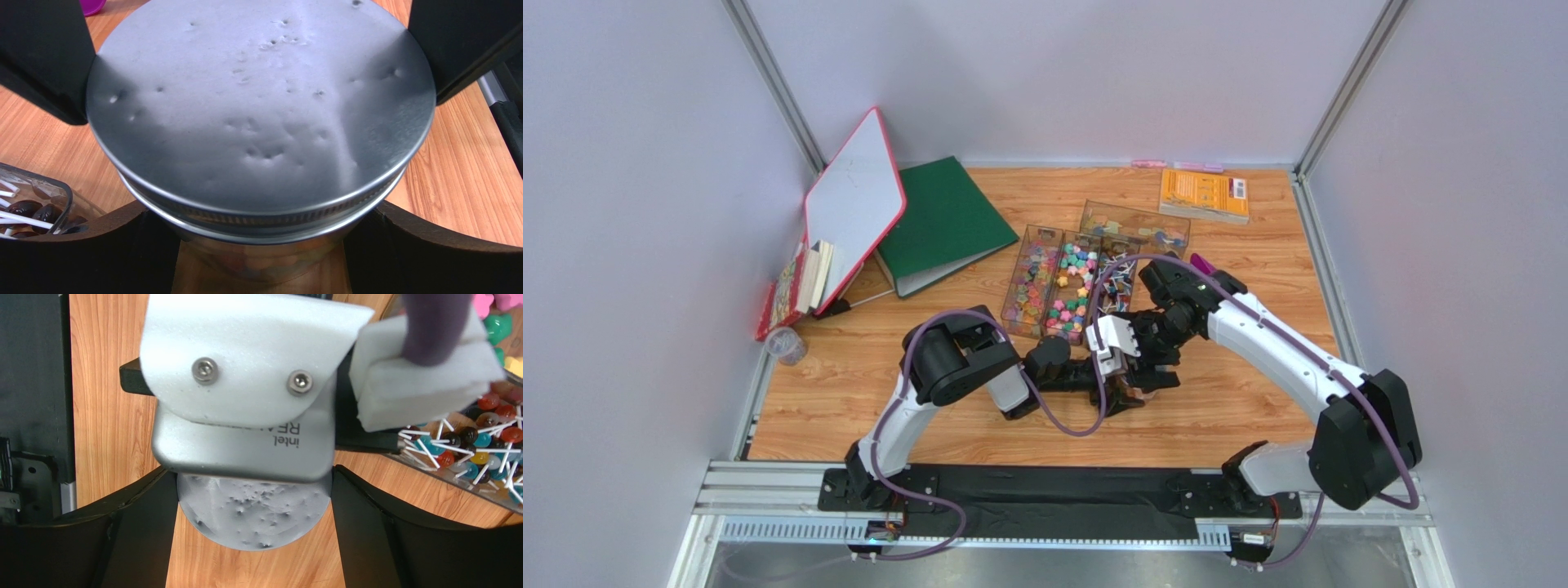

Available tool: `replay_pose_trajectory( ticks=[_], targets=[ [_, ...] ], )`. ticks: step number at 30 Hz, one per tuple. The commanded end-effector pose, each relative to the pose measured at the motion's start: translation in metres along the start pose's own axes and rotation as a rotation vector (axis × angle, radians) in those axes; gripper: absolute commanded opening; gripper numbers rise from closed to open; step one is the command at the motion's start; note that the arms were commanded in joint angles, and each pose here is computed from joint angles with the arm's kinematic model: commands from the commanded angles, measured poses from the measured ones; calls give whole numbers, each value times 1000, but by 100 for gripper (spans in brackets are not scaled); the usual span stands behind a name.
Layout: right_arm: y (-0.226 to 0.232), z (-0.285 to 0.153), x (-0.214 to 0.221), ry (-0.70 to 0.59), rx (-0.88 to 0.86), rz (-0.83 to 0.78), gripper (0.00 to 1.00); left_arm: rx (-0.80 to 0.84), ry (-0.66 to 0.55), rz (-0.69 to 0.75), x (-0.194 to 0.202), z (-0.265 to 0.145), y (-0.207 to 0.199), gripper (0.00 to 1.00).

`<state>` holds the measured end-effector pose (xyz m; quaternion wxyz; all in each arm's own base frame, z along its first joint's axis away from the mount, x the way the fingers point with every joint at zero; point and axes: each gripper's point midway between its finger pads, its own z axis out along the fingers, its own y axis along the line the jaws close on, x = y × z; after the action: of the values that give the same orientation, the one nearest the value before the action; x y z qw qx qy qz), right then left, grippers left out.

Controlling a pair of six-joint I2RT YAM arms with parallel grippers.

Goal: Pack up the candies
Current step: Screw the bottle lid onto the packing bottle.

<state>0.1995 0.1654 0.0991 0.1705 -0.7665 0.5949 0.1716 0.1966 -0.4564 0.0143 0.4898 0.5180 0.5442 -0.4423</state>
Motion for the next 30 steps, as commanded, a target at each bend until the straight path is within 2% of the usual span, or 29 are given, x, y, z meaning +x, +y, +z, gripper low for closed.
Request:
replay_pose_trajectory(
  ticks=[1, 11, 30],
  targets=[
    [57, 16, 23, 97, -127, 258, 50, 7, 305, -55, 95, -34, -15, 0],
    [84, 19, 11, 89, -128, 529, 52, 3, 301, -40, 92, -33, -14, 0],
    [73, 20, 20, 138, -61, 556, 57, -18, 314, -38, 93, -36, -11, 0]
  ],
)
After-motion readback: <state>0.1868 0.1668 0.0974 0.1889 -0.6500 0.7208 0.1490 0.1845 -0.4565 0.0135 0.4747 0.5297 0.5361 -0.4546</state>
